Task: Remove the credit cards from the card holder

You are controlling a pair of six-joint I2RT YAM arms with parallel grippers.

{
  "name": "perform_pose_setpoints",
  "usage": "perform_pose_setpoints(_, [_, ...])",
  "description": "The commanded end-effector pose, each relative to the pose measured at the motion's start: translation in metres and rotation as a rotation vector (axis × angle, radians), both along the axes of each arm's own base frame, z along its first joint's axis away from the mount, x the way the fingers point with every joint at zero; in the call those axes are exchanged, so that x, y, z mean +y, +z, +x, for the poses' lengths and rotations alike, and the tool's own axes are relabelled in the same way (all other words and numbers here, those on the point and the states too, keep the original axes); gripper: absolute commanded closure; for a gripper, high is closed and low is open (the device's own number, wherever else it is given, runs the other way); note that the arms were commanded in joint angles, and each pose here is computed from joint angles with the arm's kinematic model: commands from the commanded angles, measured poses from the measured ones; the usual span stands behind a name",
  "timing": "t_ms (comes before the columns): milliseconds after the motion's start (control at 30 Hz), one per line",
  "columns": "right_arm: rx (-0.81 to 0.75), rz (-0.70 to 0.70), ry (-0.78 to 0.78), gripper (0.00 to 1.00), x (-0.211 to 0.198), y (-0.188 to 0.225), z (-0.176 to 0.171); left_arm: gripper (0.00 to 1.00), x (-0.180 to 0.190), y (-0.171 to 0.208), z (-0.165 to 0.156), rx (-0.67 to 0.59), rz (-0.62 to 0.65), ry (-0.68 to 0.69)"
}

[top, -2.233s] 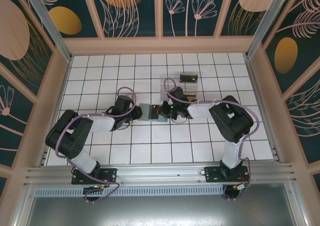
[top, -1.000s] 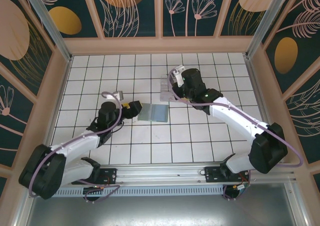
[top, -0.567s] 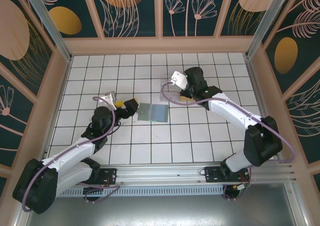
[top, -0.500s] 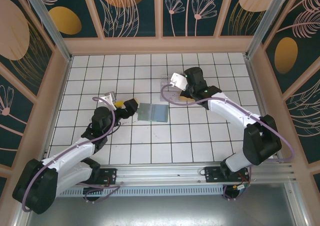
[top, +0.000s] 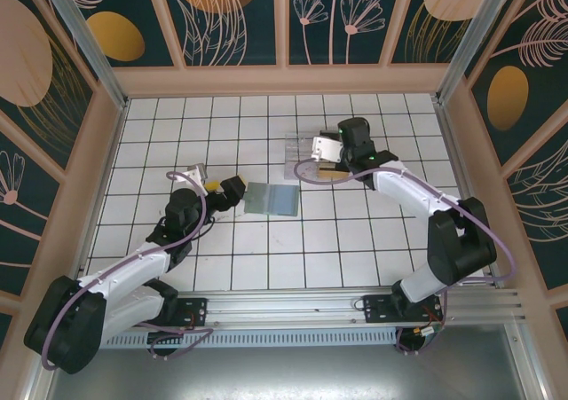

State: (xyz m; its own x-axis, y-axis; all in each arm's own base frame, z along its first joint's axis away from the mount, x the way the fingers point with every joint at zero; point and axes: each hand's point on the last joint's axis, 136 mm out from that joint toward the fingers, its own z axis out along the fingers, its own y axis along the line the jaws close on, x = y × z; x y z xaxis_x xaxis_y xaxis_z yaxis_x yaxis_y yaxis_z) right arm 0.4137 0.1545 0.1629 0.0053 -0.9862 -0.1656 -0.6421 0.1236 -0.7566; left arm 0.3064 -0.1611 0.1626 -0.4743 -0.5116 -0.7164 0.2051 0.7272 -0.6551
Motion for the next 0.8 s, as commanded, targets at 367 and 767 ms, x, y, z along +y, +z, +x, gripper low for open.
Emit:
perform_pose_setpoints(367, [0.000, 0.004, 0.051, 1.00, 0.013, -0.007, 0.013, 0.01, 0.007, 0.007, 0.004, -0.012, -0.001, 0.044])
perform_pose_setpoints(767, [-0.007, -0.001, 0.057, 1.00, 0.022, 0.000, 0.013, 0.01, 0.007, 0.005, 0.004, -0.005, 0.003, 0.048])
